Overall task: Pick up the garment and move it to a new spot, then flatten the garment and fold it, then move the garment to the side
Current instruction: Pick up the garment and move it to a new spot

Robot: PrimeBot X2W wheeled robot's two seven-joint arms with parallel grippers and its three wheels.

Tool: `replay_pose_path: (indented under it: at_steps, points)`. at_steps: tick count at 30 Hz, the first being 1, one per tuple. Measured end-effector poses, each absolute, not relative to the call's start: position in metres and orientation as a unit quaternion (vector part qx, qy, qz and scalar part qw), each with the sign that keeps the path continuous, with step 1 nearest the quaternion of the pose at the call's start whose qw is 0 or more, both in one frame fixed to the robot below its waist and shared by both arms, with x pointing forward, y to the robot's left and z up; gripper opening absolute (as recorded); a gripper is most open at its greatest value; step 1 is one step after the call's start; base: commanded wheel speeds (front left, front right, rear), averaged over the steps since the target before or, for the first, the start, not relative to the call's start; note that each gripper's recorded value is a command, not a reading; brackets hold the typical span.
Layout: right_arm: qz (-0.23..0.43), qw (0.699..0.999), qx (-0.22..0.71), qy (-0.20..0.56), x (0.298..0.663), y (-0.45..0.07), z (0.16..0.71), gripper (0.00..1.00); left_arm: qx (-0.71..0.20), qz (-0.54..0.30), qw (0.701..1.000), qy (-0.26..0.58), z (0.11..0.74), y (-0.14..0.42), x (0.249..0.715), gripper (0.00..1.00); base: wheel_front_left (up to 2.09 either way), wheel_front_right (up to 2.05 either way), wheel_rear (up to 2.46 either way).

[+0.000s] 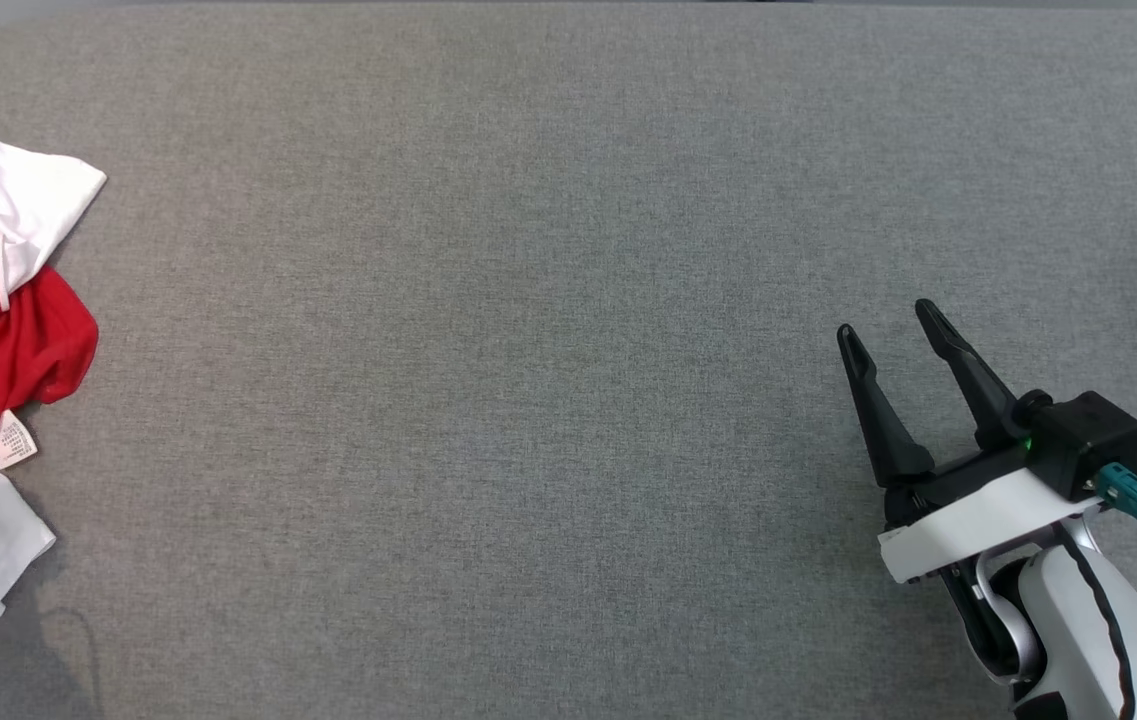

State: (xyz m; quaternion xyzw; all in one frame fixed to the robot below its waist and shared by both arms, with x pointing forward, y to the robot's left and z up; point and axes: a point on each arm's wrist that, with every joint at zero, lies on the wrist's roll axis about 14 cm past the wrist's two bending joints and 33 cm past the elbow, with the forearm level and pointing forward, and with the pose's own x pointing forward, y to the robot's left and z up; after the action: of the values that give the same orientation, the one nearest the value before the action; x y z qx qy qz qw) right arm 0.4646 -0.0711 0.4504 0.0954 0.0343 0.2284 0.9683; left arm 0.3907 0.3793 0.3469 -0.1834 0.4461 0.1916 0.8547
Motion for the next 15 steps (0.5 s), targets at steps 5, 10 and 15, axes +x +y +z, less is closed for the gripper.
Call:
replay_pose_path:
  at_steps: [5, 10, 15]
  points:
    - [0.232, 0.968, 0.096, 0.024, 0.460, -0.068, 0.462, 1.00, -0.159, 0.175, 0.887, 0.397, 0.379, 0.384, 0.407, 0.00, 0.00, 0.00, 0.00]
    - [0.231, 0.968, 0.100, 0.012, 0.452, -0.066, 0.476, 1.00, -0.119, 0.151, 0.917, 0.348, 0.417, 0.387, 0.422, 0.00, 0.00, 0.00, 0.00]
    - [0.227, 0.968, 0.104, -0.008, 0.440, -0.067, 0.496, 1.00, -0.074, 0.103, 0.952, 0.279, 0.474, 0.373, 0.443, 0.00, 0.00, 0.00, 0.00]
